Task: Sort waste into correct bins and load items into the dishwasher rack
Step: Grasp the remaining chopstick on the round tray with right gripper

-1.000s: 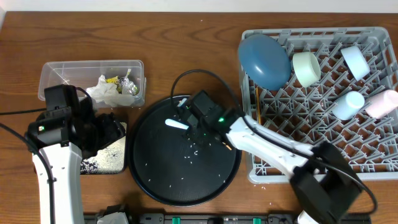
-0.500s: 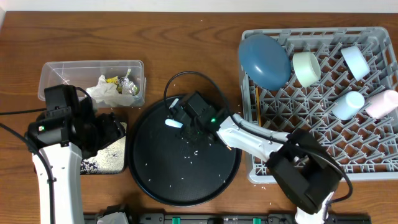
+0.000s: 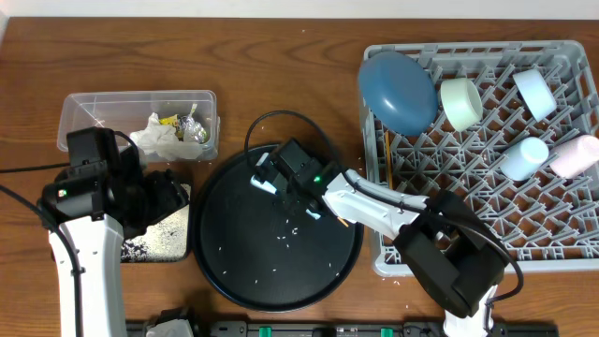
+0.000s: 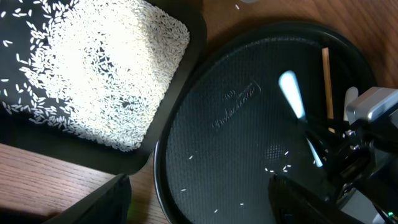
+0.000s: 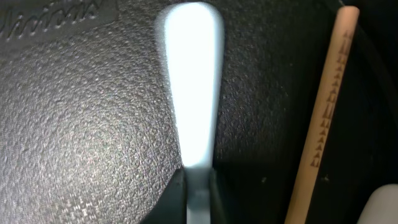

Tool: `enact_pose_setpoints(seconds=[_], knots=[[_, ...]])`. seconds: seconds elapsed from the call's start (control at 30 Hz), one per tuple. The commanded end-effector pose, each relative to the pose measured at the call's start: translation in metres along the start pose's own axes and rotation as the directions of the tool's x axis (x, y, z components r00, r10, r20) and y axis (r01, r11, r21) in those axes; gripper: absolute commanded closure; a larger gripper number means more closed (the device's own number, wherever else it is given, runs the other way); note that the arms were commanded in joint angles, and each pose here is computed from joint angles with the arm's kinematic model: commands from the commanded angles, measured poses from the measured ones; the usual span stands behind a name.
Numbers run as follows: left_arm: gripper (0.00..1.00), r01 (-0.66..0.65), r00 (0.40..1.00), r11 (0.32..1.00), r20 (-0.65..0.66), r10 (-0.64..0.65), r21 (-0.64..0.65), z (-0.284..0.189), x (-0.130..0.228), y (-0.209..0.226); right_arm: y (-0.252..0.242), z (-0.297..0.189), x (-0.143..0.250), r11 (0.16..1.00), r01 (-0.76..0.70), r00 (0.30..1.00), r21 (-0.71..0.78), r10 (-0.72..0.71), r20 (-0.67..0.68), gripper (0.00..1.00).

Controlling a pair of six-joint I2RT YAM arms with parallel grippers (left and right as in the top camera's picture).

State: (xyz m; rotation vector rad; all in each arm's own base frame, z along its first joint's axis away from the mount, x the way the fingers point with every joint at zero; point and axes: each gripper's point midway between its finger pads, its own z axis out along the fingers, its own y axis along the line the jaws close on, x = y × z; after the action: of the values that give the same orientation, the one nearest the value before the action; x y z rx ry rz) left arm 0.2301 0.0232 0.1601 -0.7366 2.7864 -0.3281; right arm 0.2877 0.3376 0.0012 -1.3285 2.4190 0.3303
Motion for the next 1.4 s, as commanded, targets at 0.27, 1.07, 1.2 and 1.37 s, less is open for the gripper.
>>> enact_pose_setpoints(seconds=[0.27, 1.07, 1.2, 1.37], knots=[[0.28, 0.009, 1.0, 1.0, 0.006, -0.009, -0.012, -0.001, -0.003, 0.002, 0.017, 0.005, 0.037, 0.998, -0.05, 0.99, -0.041, 0.044, -0.137, 0.99], [0.28, 0.009, 1.0, 1.0, 0.006, -0.009, -0.012, -0.001, -0.003, 0.002, 0.019, -0.059, 0.003, 0.998, -0.057, 0.998, -0.028, 0.057, -0.005, 0.99], [0.28, 0.009, 1.0, 1.0, 0.006, -0.009, -0.012, -0.001, -0.003, 0.002, 0.018, -0.059, 0.003, 0.998, -0.057, 0.998, -0.027, 0.057, -0.004, 0.99], [0.28, 0.01, 1.0, 1.0, 0.003, -0.01, -0.013, 0.0, -0.002, 0.003, 0.003, -0.06, 0.001, 0.995, -0.087, 0.996, 0.05, 0.086, 0.007, 0.94]])
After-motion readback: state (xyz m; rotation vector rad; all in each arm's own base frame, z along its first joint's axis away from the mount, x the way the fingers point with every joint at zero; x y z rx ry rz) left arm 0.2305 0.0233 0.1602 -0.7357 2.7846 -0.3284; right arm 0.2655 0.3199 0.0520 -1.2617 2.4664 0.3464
